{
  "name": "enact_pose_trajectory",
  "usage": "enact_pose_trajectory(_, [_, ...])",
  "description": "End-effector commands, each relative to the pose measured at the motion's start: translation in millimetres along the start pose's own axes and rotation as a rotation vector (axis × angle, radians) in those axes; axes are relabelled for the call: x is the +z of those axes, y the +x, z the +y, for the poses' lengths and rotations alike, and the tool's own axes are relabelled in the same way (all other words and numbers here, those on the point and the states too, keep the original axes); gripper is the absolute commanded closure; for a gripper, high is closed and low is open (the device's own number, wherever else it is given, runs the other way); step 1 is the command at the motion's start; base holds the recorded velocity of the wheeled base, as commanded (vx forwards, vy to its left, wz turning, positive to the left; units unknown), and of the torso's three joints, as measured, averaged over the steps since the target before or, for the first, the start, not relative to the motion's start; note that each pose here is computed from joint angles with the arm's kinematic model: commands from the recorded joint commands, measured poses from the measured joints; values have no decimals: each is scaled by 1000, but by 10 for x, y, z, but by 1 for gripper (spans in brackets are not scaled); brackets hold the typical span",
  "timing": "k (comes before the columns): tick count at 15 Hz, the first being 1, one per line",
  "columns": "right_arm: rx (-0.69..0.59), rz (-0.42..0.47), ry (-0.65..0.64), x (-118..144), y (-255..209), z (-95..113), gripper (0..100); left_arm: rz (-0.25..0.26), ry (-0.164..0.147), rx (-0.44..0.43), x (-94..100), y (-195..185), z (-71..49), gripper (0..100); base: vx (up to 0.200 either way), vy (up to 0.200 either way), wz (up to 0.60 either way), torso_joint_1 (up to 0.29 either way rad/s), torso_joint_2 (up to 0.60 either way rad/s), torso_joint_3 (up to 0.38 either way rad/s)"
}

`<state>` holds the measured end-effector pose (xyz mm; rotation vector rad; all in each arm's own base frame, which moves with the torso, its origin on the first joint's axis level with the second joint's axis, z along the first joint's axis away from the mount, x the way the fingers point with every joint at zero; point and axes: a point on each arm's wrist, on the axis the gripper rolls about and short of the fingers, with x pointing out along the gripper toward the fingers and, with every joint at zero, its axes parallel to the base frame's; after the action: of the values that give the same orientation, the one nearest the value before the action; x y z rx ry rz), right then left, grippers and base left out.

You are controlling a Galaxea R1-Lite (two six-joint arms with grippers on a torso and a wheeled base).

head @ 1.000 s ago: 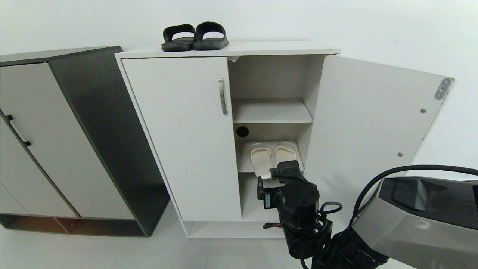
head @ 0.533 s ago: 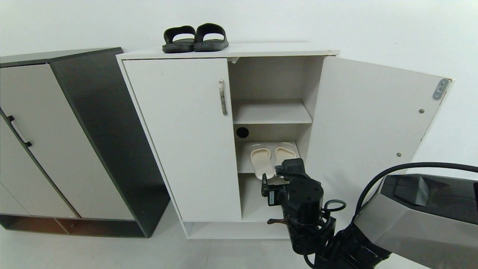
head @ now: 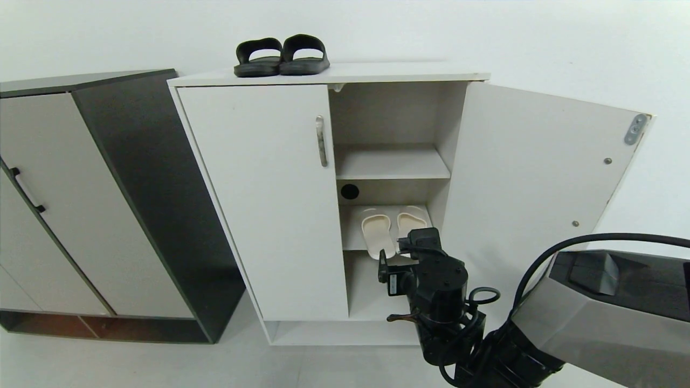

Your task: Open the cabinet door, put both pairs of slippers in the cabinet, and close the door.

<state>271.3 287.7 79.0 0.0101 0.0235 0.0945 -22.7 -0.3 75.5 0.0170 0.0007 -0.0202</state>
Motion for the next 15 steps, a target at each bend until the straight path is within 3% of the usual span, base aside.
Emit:
enact_pose_trajectory(1, [0, -1, 1, 2, -2, 2, 0, 1, 0, 0, 0, 1, 0, 100, 0, 200, 0, 7, 2, 12])
enact_pose_trajectory(15, [-11, 14, -12, -49, 26, -64, 0, 1, -3, -1, 0, 1, 0, 100, 0, 200, 0, 3, 3, 3])
